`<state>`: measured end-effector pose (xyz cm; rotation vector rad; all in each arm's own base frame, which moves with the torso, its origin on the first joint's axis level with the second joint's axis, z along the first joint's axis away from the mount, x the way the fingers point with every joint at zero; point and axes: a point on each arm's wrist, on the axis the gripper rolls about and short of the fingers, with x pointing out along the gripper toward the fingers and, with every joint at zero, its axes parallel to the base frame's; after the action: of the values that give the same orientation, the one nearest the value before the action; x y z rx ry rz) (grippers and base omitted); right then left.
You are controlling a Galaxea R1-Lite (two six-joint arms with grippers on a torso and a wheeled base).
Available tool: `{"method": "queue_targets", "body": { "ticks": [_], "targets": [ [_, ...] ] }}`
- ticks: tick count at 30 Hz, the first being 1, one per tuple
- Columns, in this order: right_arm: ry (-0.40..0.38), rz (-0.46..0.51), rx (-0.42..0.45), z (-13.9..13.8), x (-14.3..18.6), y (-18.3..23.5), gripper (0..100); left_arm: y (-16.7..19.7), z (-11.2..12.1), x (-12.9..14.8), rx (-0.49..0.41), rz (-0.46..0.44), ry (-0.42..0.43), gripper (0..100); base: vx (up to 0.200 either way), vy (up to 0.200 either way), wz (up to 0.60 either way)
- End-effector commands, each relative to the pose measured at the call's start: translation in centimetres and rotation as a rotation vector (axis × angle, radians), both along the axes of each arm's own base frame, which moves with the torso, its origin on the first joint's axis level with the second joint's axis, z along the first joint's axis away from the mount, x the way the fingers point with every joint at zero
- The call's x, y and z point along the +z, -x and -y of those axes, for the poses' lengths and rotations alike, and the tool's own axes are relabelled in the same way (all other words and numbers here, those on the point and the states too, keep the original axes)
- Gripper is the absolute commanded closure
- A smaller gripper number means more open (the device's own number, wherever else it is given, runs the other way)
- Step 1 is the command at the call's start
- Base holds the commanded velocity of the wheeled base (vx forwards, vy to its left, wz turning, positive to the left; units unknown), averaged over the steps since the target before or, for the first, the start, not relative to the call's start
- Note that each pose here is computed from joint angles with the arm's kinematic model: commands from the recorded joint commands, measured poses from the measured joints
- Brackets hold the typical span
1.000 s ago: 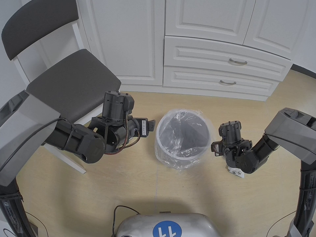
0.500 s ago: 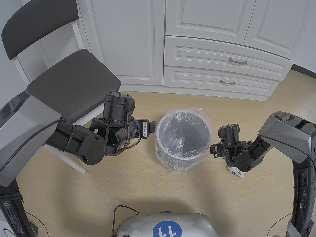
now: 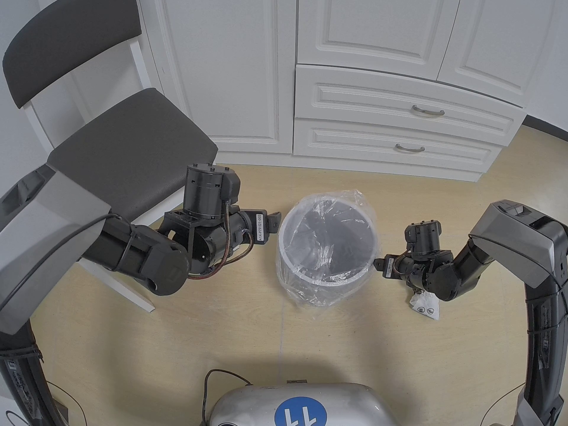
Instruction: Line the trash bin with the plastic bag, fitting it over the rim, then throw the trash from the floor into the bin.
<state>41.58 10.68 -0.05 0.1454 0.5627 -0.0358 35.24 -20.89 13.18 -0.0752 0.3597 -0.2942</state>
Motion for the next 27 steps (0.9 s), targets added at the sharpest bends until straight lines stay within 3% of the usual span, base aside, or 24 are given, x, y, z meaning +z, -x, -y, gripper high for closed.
{"method": "queue_targets", "body": {
  "ticks": [1,11,18,27],
  "targets": [
    [-0.07,-0.011,0.003,1.6,0.2,-0.3,0,-0.5,-0.2,-0.6,0.002,0.005,0.009,0,0.0,0.0,0.0],
    [-0.221,-0.066,0.05,3.8,-1.6,-0.9,0,-0.5,-0.3,-0.8,-0.011,0.017,0.021,0,0.0,0.0,0.0],
    [-0.243,-0.104,0.048,3.7,-4.0,-1.5,0,-0.5,-0.4,-0.9,-0.026,0.027,0.034,0,0.0,0.0,0.0],
    [-0.28,-0.104,0.032,2.7,-4.9,-2.4,0,-0.9,-0.5,-1.1,-0.02,0.035,0.04,0,0.0,0.0,0.0]
  ]
}}
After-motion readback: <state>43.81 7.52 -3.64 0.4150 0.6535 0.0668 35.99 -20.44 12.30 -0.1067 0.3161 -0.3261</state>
